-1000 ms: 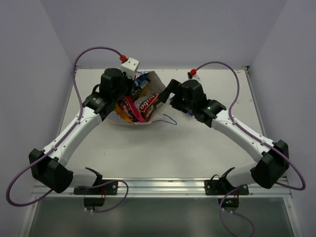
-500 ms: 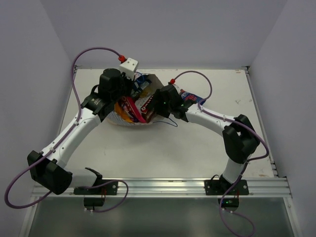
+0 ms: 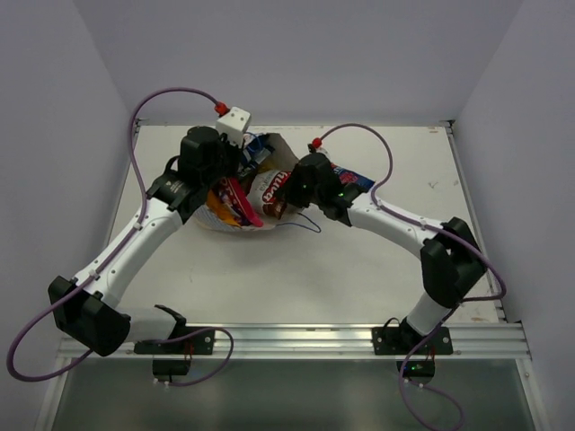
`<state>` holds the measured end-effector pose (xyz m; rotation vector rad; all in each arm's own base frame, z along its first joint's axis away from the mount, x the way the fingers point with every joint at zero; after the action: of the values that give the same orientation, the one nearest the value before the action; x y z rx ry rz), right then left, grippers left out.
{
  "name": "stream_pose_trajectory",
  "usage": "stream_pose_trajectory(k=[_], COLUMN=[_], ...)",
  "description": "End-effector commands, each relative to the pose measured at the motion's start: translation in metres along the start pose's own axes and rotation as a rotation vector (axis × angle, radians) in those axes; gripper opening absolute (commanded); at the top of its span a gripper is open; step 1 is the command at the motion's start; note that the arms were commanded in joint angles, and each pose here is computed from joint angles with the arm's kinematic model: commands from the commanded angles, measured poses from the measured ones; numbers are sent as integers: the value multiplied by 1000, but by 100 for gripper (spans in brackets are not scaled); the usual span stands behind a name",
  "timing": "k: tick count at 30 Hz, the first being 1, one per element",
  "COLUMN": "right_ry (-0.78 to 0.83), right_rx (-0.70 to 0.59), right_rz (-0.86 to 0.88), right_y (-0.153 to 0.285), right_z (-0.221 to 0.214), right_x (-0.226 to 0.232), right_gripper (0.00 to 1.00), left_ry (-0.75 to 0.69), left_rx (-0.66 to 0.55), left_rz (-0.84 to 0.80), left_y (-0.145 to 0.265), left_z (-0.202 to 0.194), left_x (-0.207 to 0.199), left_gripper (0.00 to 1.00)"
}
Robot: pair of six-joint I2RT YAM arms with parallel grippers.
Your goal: Take the snacks out of the paper bag
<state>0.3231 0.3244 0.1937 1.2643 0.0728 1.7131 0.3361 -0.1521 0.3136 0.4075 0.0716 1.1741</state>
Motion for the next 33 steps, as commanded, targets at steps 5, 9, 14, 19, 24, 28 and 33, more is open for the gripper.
stream_pose_trajectory(k=[5, 9, 14, 19, 24, 28, 33], right_ry=[125, 201, 307, 316, 326, 348, 373], right_rx=[-144, -157, -219, -294, -426, -407, -348], right_rz=[280, 298, 350, 412, 374, 319, 388], right_y=[106, 143, 198, 257, 290, 264, 213], right_z=[48, 57, 72, 106, 148, 184, 233], right_x=[75, 86, 94, 85, 62, 31, -8], right_gripper=[0, 0, 0, 0, 0, 0, 0], left_ry=[5, 4, 4, 5, 0, 4, 9], left_rx=[47, 61, 68, 67, 77, 69, 62], left_rz=[96, 111, 136, 140, 148, 141, 125], left_y=[8, 5, 5, 4, 4, 5, 6], left_z=[-8, -10, -10, -8, -11, -8, -5], left_x=[12, 14, 17, 17, 18, 18, 17], left_gripper=[0, 0, 0, 0, 0, 0, 0])
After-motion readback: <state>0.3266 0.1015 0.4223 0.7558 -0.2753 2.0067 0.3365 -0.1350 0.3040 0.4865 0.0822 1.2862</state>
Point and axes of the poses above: each gripper's point midway between its finger pads, its own y axis back along the fingers, its own x axis along the line the jaws close on, z = x × y, the point moved 5 cm from there along y, back along the fingers, and after that the axes turned 2 degrees about -y, right-handed, at the moved point
